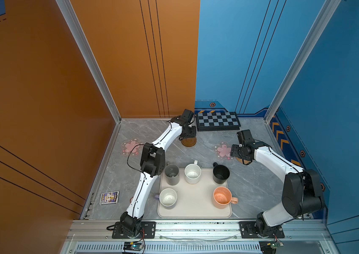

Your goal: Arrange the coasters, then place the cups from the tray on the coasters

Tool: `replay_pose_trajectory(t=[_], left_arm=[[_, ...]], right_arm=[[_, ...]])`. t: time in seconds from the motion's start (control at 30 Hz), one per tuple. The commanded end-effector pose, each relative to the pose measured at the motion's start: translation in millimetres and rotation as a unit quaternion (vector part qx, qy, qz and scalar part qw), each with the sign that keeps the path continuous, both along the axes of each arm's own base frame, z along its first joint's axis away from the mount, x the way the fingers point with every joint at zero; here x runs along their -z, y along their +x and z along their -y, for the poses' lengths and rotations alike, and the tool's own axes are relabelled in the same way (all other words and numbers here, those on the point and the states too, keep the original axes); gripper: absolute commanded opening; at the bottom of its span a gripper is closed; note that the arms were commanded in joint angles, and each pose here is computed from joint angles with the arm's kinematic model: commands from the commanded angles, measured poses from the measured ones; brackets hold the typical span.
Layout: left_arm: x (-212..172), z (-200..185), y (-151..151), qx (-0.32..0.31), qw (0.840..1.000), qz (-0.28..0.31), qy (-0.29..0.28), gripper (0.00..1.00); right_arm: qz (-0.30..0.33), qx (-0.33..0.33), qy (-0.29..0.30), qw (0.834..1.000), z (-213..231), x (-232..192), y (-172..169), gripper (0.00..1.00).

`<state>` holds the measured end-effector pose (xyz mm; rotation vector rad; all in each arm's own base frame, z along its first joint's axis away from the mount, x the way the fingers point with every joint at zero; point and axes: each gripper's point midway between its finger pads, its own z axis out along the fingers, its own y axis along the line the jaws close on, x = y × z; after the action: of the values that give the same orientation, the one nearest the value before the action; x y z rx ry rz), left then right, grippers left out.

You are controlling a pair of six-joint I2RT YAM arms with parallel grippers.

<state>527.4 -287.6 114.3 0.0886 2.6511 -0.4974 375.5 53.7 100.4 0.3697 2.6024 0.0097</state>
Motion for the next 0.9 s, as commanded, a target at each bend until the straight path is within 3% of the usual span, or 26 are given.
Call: replay_pose_trajectory(t=[0.0,0.37,0.87], left_arm=[[-55.2,-6.4,-19.0,0.025,0.999,0.031,-0.011,0.37],[-75.9,-53.3,-62.3,-0.001,0.999,0.031,0.032,0.38],[-69.3,-74.8,-67.7,-0.031,0.998,0.017,0.042,0.38]], right_arm=[[-0.035,-0.008,-0.003,0.999,-11.1,19.0,-8.9,0.71],[-0.07,-0.035,-0.024,0.997,-39.6,53.3,1.2,0.62],[-0.117,-0.038,0.002,0.992,-67.1,93.1,10.1,0.46]])
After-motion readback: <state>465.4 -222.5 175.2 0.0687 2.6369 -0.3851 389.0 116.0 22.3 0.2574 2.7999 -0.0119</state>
